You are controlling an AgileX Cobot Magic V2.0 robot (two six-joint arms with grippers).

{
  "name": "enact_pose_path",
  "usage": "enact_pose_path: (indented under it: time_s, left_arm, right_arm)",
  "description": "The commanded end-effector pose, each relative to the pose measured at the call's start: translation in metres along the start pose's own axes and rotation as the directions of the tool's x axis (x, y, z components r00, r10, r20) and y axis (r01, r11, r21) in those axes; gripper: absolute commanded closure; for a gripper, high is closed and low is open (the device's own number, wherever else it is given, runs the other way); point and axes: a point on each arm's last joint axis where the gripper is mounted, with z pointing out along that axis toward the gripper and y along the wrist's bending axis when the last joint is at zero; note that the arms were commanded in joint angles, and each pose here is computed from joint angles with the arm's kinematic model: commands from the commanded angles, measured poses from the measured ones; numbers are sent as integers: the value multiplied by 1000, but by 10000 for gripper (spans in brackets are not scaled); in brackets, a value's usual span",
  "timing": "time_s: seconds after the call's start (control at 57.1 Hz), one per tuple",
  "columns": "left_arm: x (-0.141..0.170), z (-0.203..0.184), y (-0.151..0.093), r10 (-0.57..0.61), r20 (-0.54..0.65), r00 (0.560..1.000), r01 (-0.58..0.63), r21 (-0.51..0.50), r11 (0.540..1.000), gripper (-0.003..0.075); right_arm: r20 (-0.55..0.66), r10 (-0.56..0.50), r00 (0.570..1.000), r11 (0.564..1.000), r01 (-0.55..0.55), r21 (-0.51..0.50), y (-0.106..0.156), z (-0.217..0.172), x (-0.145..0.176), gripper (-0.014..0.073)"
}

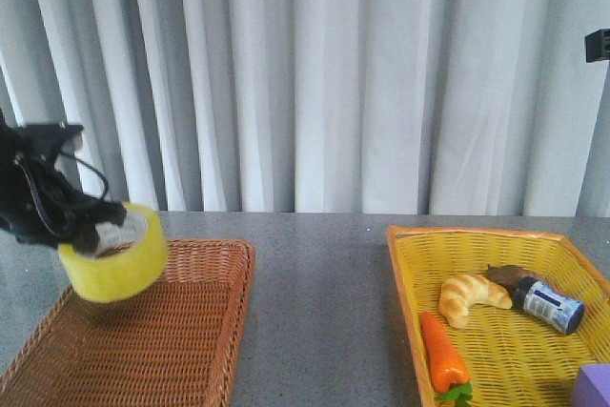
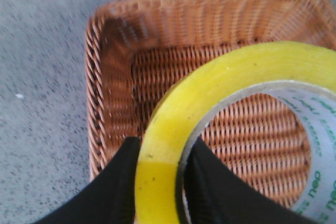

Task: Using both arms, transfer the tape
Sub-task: 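Lower the tape roll into the brown wicker basket with the left gripper, then open the left gripper and raise it out of the basket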

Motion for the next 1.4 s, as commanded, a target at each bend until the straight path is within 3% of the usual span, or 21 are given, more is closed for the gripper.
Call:
enact_pose_path:
  time_s: [0.0, 0.245, 0.561, 0.823, 1.016, 1.244, 1.384]
  left_arm:
    - [-6, -14, -5, -6, 83, 997, 4, 27, 1000, 608]
    - [4, 27, -4, -26, -39, 999, 28, 52, 998, 603]
    - [9, 57, -5, -53, -101, 993, 62, 92, 994, 548]
    - [12, 76, -16, 36, -112, 993, -22, 125, 992, 514]
    - [12, 80, -27, 103, -100, 990, -89, 137, 987, 438]
    - [13, 81, -27, 104, -103, 989, -89, 137, 987, 290]
    - [13, 78, -28, 103, -107, 989, -87, 142, 986, 251]
  right_arm:
    - [120, -6, 993, 1000, 4, 12, -2, -22, -14, 602]
    - [121, -6, 993, 1000, 4, 13, -2, -22, -14, 602]
    - [121, -6, 993, 1000, 4, 13, -2, -22, -14, 602]
    - [121, -6, 993, 1000, 4, 13, -2, -22, -14, 602]
    - [121, -6, 993, 1000, 4, 13, -2, -22, -14, 602]
    - [121, -6, 993, 1000, 4, 13, -2, -22, -14, 602]
    - [121, -6, 993, 1000, 4, 13, -2, -22, -14, 602]
